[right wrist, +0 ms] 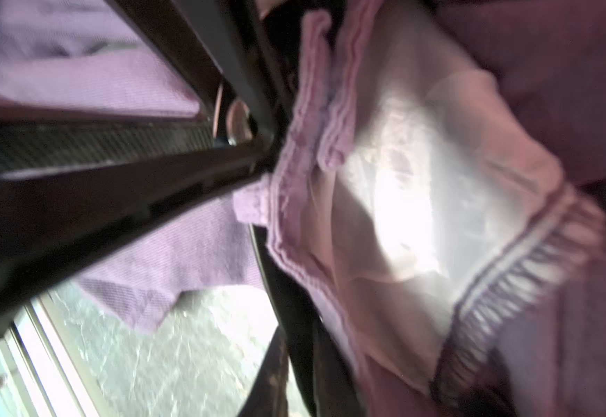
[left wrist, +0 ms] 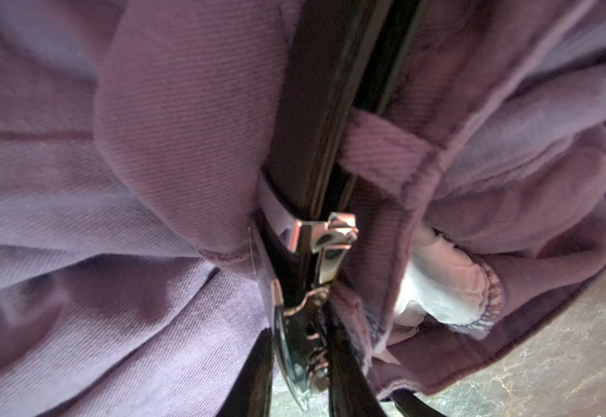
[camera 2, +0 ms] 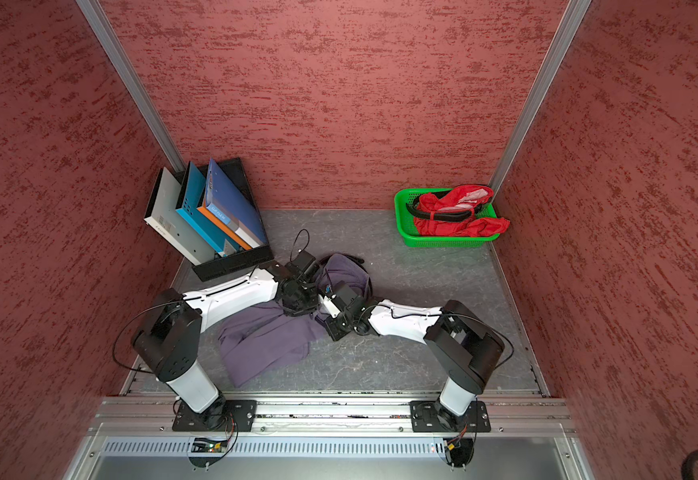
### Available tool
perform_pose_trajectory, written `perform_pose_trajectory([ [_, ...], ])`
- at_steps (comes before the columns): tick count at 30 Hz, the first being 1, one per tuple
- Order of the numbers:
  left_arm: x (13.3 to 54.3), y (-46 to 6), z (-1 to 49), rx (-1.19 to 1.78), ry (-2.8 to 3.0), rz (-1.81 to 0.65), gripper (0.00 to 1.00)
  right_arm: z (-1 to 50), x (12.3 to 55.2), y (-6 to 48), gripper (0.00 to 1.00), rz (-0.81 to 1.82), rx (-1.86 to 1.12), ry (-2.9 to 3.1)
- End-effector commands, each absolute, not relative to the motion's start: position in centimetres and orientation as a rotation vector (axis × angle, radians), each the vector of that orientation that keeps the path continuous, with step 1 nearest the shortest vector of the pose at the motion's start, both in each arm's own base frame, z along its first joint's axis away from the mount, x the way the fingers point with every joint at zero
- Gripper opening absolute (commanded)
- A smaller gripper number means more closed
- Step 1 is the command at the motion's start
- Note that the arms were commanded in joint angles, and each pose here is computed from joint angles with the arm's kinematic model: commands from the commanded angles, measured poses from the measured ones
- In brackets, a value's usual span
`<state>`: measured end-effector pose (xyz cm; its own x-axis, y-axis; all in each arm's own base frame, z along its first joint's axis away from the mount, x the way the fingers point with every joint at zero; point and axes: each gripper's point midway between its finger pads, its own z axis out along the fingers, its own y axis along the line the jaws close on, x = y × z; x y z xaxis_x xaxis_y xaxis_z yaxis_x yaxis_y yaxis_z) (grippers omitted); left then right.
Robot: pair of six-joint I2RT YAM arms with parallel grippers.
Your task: Remove the belt from the trousers
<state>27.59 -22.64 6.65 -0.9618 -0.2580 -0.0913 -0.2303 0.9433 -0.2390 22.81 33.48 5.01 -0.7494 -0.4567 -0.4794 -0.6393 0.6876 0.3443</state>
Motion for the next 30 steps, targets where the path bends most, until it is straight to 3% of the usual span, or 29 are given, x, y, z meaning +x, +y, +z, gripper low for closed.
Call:
perform_pose_trajectory([
  [1,28.5,-23.8,6.2,-0.372,2.951,-0.401,0.29,6.9,22.6,35.7,0.09,0.820,-0.905,2.431],
  [4,29.2,-23.7,6.1,-0.386,2.938,-0.407,0.26,7.2,22.1,34.8,0.08,0.802,-0.901,2.442],
  [7,29.7,-23.7,6.1,-0.393,2.927,-0.417,0.11,7.3,21.5,33.8,0.07,0.776,-0.903,2.464],
  [10,30.1,-23.7,6.3,-0.386,2.919,-0.413,0.04,7.1,21.0,32.9,0.07,0.759,-0.898,2.491],
  [22,32.5,-23.6,4.9,-0.423,2.886,-0.400,0.16,6.7,19.4,30.7,0.05,0.751,-0.853,2.579],
  [30,35.1,-23.7,4.6,-0.449,2.853,-0.403,0.17,5.0,17.5,27.4,0.00,0.643,-0.764,2.748],
])
